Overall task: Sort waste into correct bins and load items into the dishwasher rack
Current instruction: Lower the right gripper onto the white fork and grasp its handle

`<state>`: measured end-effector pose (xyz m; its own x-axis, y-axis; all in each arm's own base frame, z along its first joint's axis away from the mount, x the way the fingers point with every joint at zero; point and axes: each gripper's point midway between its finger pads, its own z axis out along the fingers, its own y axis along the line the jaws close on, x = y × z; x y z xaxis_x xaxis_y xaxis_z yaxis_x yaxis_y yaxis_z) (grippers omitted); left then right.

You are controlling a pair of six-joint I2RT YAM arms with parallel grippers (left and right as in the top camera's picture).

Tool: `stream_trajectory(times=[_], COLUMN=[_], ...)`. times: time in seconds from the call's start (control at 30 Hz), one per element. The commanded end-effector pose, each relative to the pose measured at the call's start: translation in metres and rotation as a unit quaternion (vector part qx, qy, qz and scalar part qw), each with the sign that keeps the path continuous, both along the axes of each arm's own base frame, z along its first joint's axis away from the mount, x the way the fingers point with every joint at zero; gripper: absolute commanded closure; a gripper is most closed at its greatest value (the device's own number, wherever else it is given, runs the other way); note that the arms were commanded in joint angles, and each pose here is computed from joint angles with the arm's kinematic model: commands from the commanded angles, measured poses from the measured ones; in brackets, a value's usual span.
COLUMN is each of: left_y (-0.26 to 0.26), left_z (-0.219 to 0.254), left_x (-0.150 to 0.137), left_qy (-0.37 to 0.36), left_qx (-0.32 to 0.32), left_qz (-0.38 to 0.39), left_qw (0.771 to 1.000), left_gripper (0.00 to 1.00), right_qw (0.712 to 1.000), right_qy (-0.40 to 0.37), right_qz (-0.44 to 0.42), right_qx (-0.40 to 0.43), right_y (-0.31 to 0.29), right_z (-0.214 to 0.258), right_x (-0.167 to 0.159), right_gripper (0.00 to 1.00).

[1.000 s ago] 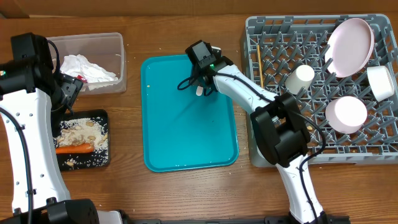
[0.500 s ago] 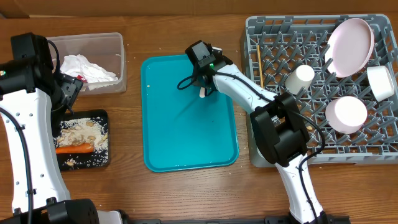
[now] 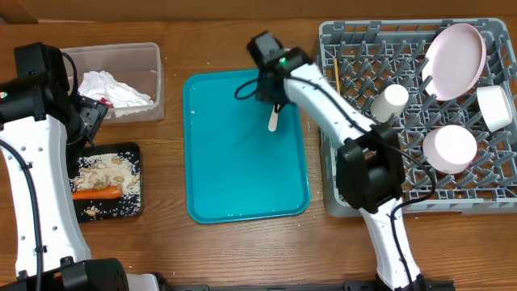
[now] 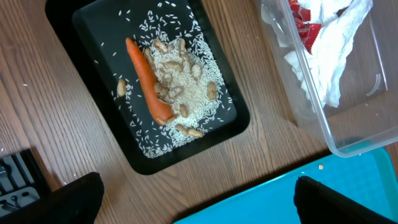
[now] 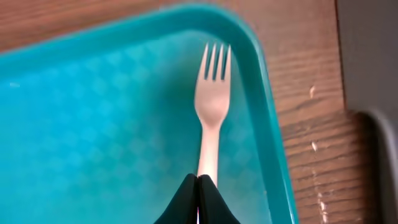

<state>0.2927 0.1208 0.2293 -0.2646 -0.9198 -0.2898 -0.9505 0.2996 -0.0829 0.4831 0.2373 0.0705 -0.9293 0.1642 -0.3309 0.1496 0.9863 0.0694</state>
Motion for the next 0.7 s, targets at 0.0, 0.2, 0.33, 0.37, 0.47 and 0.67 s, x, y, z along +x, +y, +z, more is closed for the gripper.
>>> stream_trajectory(times=[0.0, 0.2, 0.33, 0.37, 0.47, 0.67], left_y=[0.003, 0.003, 0.003, 0.003, 0.003, 0.003], left_z=[-0.001, -0.001, -0.001, -0.001, -0.001, -0.001], left_x=[-0.001, -0.001, -0.001, -0.001, -0.001, -0.001], left_qy=[0.002, 0.002, 0.002, 0.002, 0.002, 0.002], left_qx=[0.003, 0.003, 0.002, 0.003, 0.003, 0.003], left_qz=[0.011, 0.011, 0.011, 0.011, 0.011, 0.011], left_qw=[1.000, 1.000, 1.000, 1.000, 1.000, 1.000], left_gripper=[0.00, 0.00, 0.00, 0.00, 0.00, 0.00], right_qw=[0.998, 0.999, 0.999, 0.999, 0.999, 0.999], right_qy=[-0.017, 0.001, 0.016, 0.020, 0.029, 0.032], right_qz=[0.043, 0.025, 0.016, 0.016, 0.020, 0.025], right_qx=[0.047, 0.042, 0.038, 0.037, 0.030, 0.029], right_y=[0.006, -0.006, -0.003, -0.002, 0.001, 0.003], right_z=[0.037, 0.019, -0.012, -0.018, -0.036, -0.060], right_x=[0.009, 0.011, 0.007, 0.005, -0.002, -0.008], right_gripper=[0.96, 0.41, 0.24, 0.20, 0.13, 0.00])
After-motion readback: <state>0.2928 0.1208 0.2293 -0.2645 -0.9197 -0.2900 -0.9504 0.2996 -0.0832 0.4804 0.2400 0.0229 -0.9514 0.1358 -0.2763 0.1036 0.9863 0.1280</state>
